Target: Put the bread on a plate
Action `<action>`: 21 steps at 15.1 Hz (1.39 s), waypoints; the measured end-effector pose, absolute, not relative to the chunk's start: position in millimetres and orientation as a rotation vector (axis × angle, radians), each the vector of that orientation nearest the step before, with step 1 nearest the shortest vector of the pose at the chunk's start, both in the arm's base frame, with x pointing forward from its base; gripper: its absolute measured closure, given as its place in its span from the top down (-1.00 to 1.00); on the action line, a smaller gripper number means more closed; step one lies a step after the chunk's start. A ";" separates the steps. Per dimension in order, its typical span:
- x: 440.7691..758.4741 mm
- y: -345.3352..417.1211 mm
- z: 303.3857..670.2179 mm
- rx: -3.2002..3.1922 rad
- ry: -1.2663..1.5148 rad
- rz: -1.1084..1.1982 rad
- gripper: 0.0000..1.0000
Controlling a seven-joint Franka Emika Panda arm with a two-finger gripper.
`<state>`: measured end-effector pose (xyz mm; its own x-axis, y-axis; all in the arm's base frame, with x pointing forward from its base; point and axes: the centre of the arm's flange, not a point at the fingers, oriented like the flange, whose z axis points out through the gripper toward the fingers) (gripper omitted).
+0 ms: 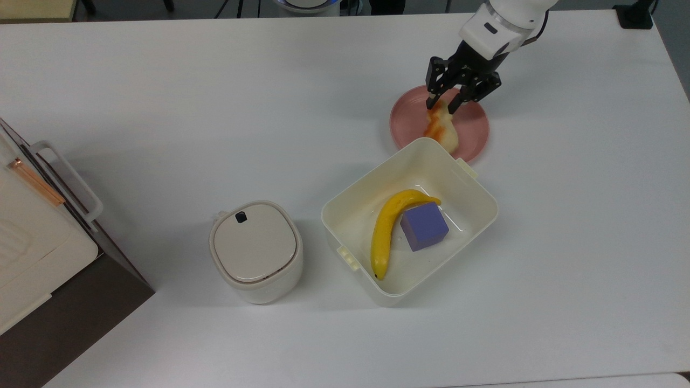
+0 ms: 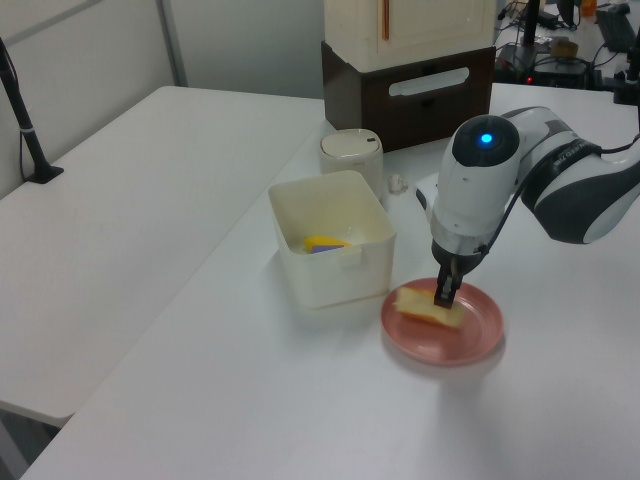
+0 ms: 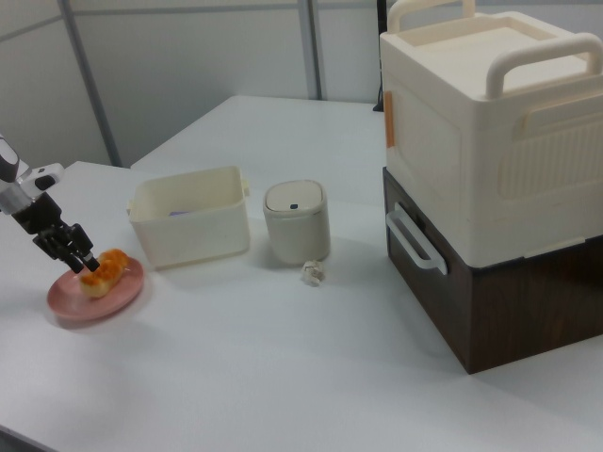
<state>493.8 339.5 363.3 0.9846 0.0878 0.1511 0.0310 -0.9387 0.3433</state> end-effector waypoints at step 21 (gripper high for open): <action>561.8 147.1 438.1 2.677 0.784 -0.213 0.67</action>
